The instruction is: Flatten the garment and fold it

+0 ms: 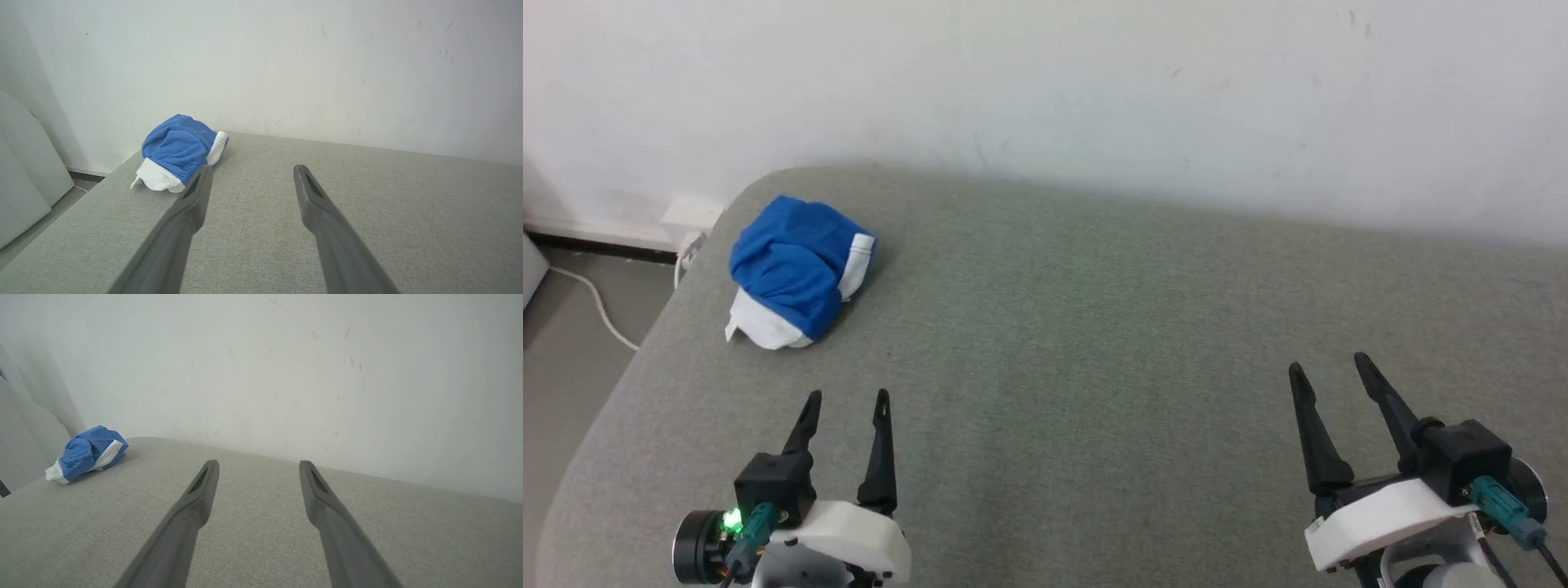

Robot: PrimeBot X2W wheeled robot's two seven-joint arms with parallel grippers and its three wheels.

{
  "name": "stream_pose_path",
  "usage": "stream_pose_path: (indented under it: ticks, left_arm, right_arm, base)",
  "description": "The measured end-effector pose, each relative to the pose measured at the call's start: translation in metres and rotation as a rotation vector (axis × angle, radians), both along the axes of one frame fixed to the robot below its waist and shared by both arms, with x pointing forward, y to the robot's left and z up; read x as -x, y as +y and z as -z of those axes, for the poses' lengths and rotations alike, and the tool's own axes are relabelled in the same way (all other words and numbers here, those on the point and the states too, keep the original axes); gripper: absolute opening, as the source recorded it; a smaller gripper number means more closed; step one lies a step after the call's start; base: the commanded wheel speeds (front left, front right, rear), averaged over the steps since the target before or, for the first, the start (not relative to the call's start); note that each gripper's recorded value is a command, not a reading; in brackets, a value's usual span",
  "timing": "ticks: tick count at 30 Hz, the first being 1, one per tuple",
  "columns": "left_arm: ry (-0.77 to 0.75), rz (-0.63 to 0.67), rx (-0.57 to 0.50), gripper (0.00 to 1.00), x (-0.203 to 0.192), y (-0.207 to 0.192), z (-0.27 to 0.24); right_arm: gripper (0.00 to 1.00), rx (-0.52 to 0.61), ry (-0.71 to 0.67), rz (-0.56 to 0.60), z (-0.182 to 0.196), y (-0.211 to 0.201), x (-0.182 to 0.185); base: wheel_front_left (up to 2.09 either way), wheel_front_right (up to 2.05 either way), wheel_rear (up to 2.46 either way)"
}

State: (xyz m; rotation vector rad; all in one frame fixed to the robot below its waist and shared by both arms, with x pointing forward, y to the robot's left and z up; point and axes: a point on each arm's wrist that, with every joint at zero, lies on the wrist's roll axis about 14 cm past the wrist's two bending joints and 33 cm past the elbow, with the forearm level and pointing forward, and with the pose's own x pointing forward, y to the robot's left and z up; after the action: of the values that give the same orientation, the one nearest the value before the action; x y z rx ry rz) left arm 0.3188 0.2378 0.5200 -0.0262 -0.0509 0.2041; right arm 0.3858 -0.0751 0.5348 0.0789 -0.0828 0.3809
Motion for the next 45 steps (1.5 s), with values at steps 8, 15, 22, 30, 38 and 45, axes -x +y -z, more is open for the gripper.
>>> stream_pose_path:
  ticks: [8, 15, 22, 30, 38, 45]
  left_arm:
    - [-0.001, -0.048, 0.018, 1.00, 0.016, 0.012, 0.005]
    - [-0.012, -0.083, 0.022, 1.00, 0.026, 0.021, 0.004]
    - [-0.029, -0.124, 0.027, 1.00, 0.038, 0.031, 0.003]
    - [-0.046, -0.165, 0.039, 1.00, 0.051, 0.039, 0.002]
    - [-0.051, -0.206, 0.048, 1.00, 0.065, 0.047, 0.006]
    - [-0.060, -0.235, 0.056, 1.00, 0.075, 0.053, 0.006]
  right_arm:
    - [1.00, -0.010, 0.007, -0.052, 0.003, 0.018, -0.001]
    - [1.00, -0.020, 0.010, -0.105, 0.006, 0.036, 0.001]
    - [1.00, -0.033, 0.011, -0.162, 0.007, 0.055, 0.004]
    - [1.00, -0.047, 0.010, -0.212, 0.007, 0.072, 0.005]
    - [1.00, -0.066, 0.010, -0.254, 0.006, 0.087, 0.008]
    - [1.00, -0.078, 0.004, -0.288, 0.005, 0.098, 0.009]
  base:
    - [0.00, 0.00, 0.00]
    - [0.00, 0.00, 0.00]
    - [0.00, 0.00, 0.00]
    - [0.00, 0.00, 0.00]
    - [0.00, 0.00, 0.00]
    - [0.00, 0.00, 0.00]
